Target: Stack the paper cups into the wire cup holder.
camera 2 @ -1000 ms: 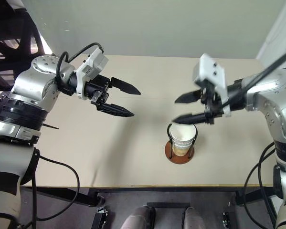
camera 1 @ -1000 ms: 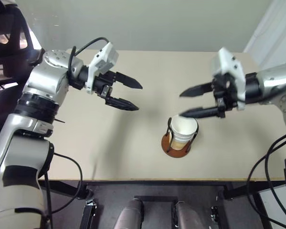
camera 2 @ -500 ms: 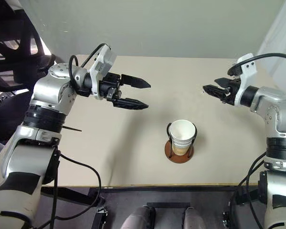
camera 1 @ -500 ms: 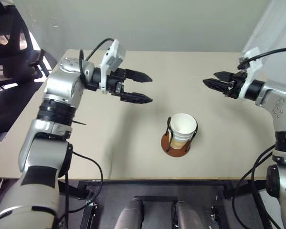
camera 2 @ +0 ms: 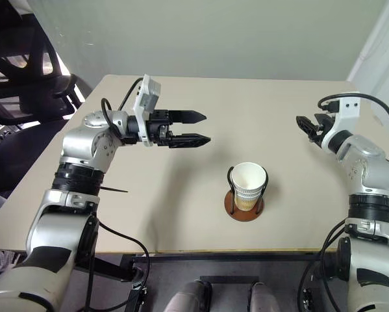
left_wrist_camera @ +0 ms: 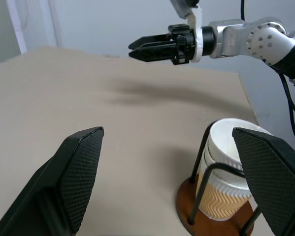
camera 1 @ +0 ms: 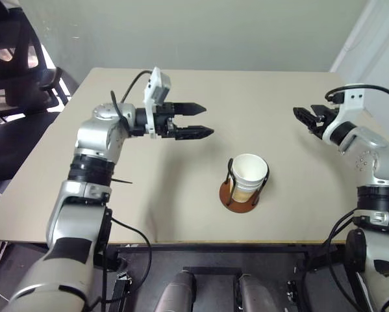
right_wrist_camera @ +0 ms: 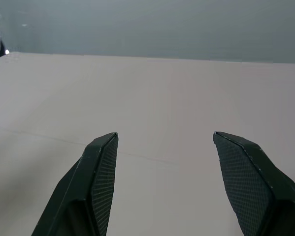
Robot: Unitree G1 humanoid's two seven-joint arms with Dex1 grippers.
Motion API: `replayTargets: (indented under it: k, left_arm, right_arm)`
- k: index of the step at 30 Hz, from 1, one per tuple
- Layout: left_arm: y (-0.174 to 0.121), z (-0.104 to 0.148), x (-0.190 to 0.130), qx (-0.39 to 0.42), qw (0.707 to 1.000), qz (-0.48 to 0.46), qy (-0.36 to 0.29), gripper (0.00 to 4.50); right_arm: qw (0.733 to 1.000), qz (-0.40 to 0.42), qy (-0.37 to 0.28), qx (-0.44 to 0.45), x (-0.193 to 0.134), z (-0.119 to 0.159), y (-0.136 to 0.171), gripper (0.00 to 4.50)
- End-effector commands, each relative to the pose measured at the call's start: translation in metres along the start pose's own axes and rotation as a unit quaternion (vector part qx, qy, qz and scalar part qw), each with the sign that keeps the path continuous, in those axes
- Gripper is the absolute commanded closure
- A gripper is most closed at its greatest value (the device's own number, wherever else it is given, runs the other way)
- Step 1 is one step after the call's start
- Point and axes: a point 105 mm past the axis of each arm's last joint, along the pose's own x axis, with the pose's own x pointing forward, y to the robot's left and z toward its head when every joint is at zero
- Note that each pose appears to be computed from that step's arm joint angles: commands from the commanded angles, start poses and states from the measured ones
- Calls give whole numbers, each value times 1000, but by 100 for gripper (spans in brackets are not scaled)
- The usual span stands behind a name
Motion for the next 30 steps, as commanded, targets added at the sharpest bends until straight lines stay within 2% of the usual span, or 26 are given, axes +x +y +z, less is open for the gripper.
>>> replayTargets:
  k: [1, 7, 13, 23, 26, 30]
  left_arm:
    - [-4, 12, 2, 16, 1000, 9, -23, 0]
    - [-3, 7, 6, 16, 999, 39, -34, 0]
    - [19, 7, 4, 19, 991, 123, -55, 0]
    - [68, -5, -24, 11, 940, 332, -73, 0]
    - [74, -3, -27, 9, 928, 363, -84, 0]
    - [73, 7, -24, 27, 926, 366, -90, 0]
  right_arm:
    - [999, -16, -32, -5, -3, 12, -2, 143]
    - [998, -59, -36, -11, -1, 9, -12, 143]
    - [994, -99, -34, -10, -1, 3, -26, 143]
    - [989, -133, -61, -9, 1, 6, -33, 143]
    - [987, -142, -67, -16, 1, 9, -36, 143]
    - [986, -150, -68, -25, 0, 15, -38, 143]
